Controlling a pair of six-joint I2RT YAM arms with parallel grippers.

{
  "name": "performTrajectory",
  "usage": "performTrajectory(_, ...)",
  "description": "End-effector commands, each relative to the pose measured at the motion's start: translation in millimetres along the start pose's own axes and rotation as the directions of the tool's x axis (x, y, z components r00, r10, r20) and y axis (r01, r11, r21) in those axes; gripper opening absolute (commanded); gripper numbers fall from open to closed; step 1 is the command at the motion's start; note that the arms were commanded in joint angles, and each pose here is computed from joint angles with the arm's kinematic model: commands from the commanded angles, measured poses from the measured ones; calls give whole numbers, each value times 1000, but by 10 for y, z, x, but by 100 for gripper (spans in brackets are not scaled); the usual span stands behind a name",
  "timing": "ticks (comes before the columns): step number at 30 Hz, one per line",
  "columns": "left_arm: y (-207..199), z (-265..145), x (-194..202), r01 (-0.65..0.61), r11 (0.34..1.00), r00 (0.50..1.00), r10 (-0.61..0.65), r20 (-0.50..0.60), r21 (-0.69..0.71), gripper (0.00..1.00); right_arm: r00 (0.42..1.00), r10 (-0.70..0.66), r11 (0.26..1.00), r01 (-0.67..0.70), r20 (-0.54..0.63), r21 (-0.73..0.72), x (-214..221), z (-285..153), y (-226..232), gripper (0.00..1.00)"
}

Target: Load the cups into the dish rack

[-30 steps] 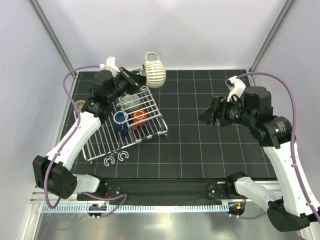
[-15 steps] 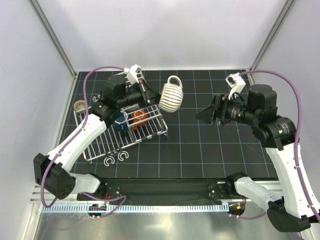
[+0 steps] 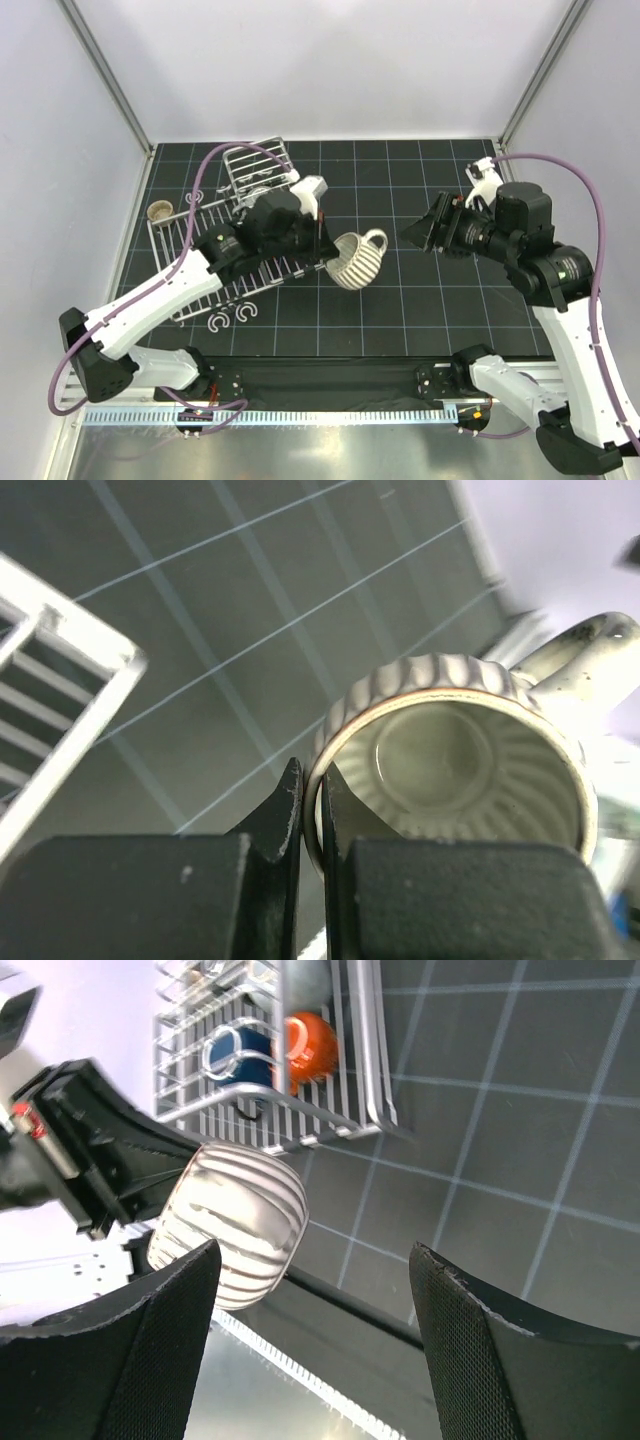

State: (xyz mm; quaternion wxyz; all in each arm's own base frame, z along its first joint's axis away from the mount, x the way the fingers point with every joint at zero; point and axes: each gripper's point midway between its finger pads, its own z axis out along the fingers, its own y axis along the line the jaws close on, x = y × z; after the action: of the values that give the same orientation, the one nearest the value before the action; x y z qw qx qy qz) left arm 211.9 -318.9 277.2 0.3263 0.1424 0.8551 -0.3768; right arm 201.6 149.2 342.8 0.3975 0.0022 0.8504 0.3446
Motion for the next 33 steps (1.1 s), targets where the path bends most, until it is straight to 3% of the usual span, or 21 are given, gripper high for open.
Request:
performTrajectory(1, 41, -155, -188, -165, 974, 977, 183, 109, -157, 0, 999, 42, 994, -44, 18, 96, 120, -131, -184, 77)
performTrajectory(8, 322, 268, 266, -339, 884, 937, 348, -31, -321, 0, 992, 113, 981, -103, -48, 167, 485, -142, -413, 77)
performTrajectory(14, 336, 691, 636, -487, 818, 873, 456, -170, -307, 0, 968, 208, 969, -184, -140, 167, 818, -19, -500, 76)
performTrajectory(19, 501, 864, 950, -542, 790, 838, 482, -256, -286, 0, 951, 203, 970, -163, -233, 180, 1015, 69, -590, 76)
performTrajectory(33, 820, 995, 1331, -570, 760, 815, 477, -329, -311, 0, 951, 181, 974, -138, -252, 180, 1012, 156, -632, 76)
